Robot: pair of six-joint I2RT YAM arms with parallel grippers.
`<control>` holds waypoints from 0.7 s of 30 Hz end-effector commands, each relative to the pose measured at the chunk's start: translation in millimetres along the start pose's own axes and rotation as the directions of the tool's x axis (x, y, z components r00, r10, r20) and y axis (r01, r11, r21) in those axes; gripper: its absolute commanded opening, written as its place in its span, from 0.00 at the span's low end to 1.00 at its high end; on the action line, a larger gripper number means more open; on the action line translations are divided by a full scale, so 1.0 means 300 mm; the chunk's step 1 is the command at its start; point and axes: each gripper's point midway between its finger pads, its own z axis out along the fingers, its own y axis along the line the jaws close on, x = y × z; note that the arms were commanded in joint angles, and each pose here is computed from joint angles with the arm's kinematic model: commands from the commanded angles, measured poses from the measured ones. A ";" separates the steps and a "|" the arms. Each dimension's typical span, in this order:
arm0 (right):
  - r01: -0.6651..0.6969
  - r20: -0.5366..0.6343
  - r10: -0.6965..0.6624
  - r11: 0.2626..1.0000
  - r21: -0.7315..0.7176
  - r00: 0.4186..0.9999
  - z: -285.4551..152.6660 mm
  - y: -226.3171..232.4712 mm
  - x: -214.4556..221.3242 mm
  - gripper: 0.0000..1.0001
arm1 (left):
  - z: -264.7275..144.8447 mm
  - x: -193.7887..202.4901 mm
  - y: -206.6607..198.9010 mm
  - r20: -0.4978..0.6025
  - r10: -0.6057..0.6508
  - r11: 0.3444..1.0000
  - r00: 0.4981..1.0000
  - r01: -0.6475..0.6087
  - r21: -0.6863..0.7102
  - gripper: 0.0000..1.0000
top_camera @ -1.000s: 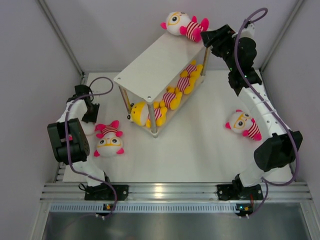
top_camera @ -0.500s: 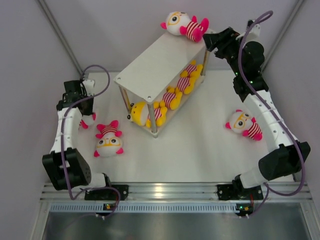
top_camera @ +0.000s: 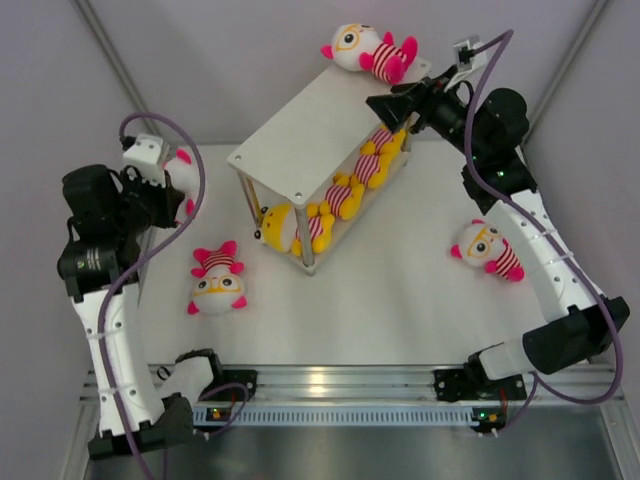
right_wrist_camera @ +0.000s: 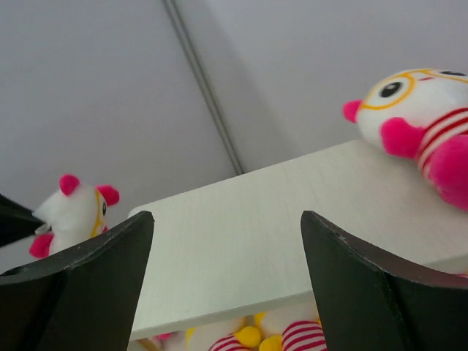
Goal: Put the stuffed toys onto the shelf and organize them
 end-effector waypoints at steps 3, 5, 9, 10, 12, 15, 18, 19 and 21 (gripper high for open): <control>0.124 0.008 -0.128 0.940 -0.318 0.992 -0.039 0.287 -0.006 0.85 | -0.263 -0.330 -0.171 0.302 -0.033 0.989 0.953 -0.013 0.148 0.00; 0.108 -0.018 -0.123 0.921 -0.376 0.992 -0.028 0.353 0.037 0.88 | -0.342 -0.439 -0.221 0.381 -0.038 0.977 0.924 -0.045 0.206 0.00; 0.021 -0.058 -0.060 0.852 -0.523 0.997 -0.032 0.478 0.079 0.89 | -0.452 -0.499 -0.382 0.442 -0.034 0.882 0.896 -0.181 0.435 0.00; -0.002 -0.074 -0.046 0.840 -0.542 0.996 -0.021 0.492 0.100 0.90 | -0.464 -0.497 -0.401 0.446 -0.030 0.863 0.894 -0.202 0.463 0.00; -0.033 -0.077 -0.016 0.799 -0.600 0.997 -0.024 0.559 0.096 0.97 | -0.487 -0.489 -0.439 0.448 -0.031 0.823 0.893 -0.232 0.519 0.00; -0.107 -0.124 0.032 0.737 -0.668 0.992 -0.019 0.639 0.128 0.99 | -0.526 -0.466 -0.492 0.460 -0.020 0.758 0.888 -0.287 0.586 0.00; -0.169 -0.173 0.061 0.665 -0.728 0.983 -0.015 0.706 0.169 0.99 | -0.594 -0.440 -0.560 0.473 -0.018 0.651 0.881 -0.349 0.674 0.00; -0.167 -0.167 0.062 0.642 -0.748 0.984 -0.019 0.724 0.172 0.99 | -0.620 -0.433 -0.580 0.481 -0.015 0.617 0.877 -0.371 0.694 0.00; -0.203 -0.201 0.071 0.601 -0.773 0.977 -0.040 0.756 0.194 0.99 | -0.665 -0.420 -0.612 0.493 -0.011 0.547 0.870 -0.408 0.731 0.00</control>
